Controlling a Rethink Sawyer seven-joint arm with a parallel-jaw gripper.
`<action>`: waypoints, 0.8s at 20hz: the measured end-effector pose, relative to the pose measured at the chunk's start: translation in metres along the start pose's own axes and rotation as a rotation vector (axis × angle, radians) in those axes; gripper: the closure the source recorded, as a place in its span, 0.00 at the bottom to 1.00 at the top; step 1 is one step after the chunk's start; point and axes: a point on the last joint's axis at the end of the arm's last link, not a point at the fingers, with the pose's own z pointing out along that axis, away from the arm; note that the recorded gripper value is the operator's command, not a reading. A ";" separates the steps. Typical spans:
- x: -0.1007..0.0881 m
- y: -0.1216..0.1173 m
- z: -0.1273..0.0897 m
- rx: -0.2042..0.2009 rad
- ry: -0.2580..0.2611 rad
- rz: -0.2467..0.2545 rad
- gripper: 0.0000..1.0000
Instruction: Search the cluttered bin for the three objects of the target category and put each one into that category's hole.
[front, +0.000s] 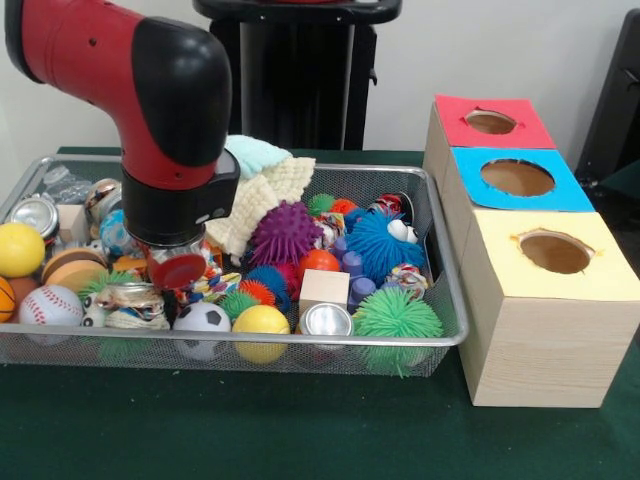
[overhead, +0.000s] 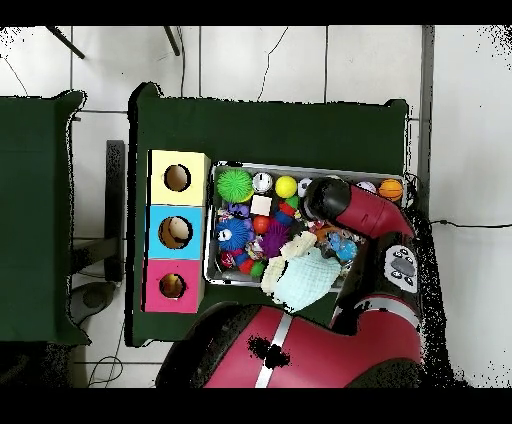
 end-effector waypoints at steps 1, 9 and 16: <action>0.000 0.001 0.000 -0.001 0.000 -0.002 0.00; 0.001 -0.004 -0.021 -0.009 -0.014 -0.019 0.00; -0.001 -0.012 -0.059 -0.029 -0.021 0.001 0.00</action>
